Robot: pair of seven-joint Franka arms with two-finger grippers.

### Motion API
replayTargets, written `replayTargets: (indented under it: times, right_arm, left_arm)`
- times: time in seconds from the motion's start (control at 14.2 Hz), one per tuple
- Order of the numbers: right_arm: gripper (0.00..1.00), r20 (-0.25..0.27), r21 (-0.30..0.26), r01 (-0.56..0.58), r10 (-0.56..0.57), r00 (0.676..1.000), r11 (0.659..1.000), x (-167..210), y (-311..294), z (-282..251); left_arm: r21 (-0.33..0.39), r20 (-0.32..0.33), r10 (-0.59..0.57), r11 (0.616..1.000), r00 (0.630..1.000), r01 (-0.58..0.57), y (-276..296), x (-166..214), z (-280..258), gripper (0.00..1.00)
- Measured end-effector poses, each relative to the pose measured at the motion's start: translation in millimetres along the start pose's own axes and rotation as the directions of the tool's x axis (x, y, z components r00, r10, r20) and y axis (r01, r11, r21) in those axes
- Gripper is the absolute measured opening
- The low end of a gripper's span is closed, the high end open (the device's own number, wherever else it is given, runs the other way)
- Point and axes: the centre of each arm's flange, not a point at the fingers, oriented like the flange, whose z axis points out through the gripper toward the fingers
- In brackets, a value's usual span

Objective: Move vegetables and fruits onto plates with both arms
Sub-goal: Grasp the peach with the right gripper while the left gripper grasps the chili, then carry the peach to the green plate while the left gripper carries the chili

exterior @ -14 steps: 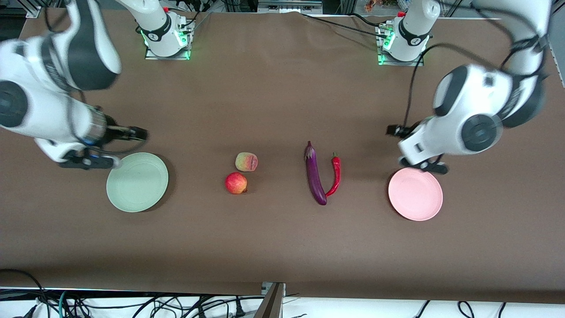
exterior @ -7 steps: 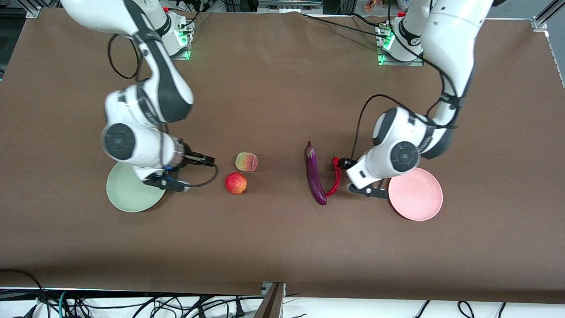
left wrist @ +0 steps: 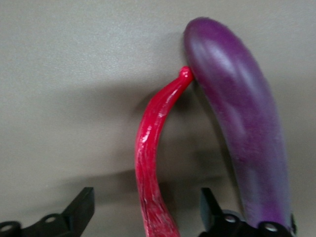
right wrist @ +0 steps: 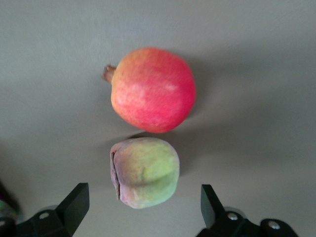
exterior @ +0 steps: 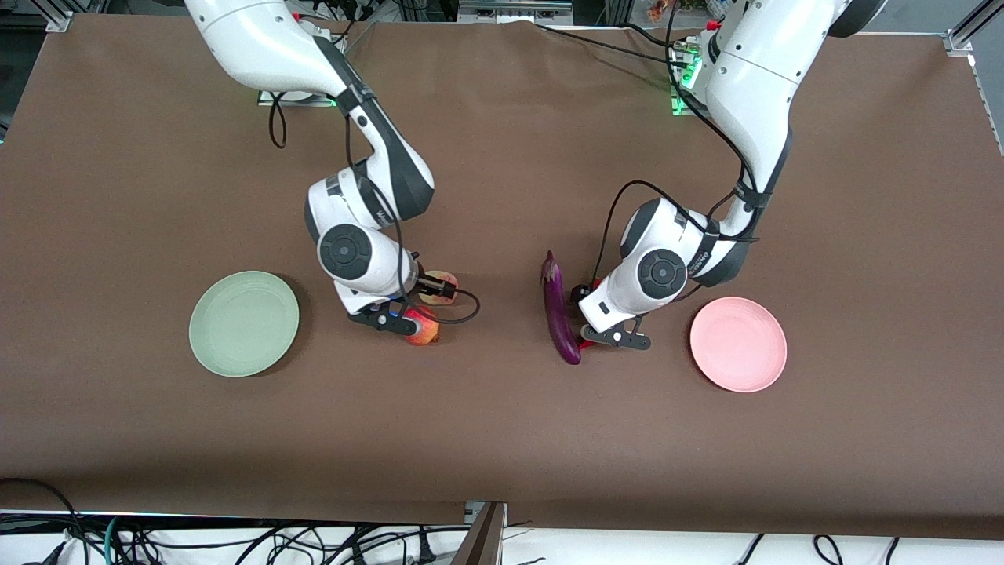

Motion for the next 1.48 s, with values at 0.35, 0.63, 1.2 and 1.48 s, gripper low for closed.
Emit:
replayTargets:
  times: [0.35, 0.63, 1.2, 1.48]
  right_arm:
    - [1.0, -0.008, -0.005, 0.012, -0.012, 1.0, 1.0, -2, -9, 36]
    - [1.0, -0.013, -0.011, 0.02, -0.021, 1.0, 1.0, -4, -12, 52]
    - [0.81, -0.006, -0.046, 0.043, -0.043, 0.999, 0.998, 9, 1, 38]
    - [0.81, 0.106, -0.079, 0.128, -0.119, 0.987, 0.989, 55, 91, -53]
  left_arm:
    - [0.003, -0.004, 0.002, 1.0, 1.0, -0.002, 0, 1, 5, 0.35]
    - [0.016, 0.013, -0.042, 0.999, 0.999, 0.042, -36, 9, -47, 0.17]
    - [0.158, 0.031, 0.047, 0.986, 0.998, -0.052, -255, 0, -156, 0.17]
    - [0.252, -0.017, 0.128, 0.96, 0.992, -0.12, -271, 22, -98, 0.22]
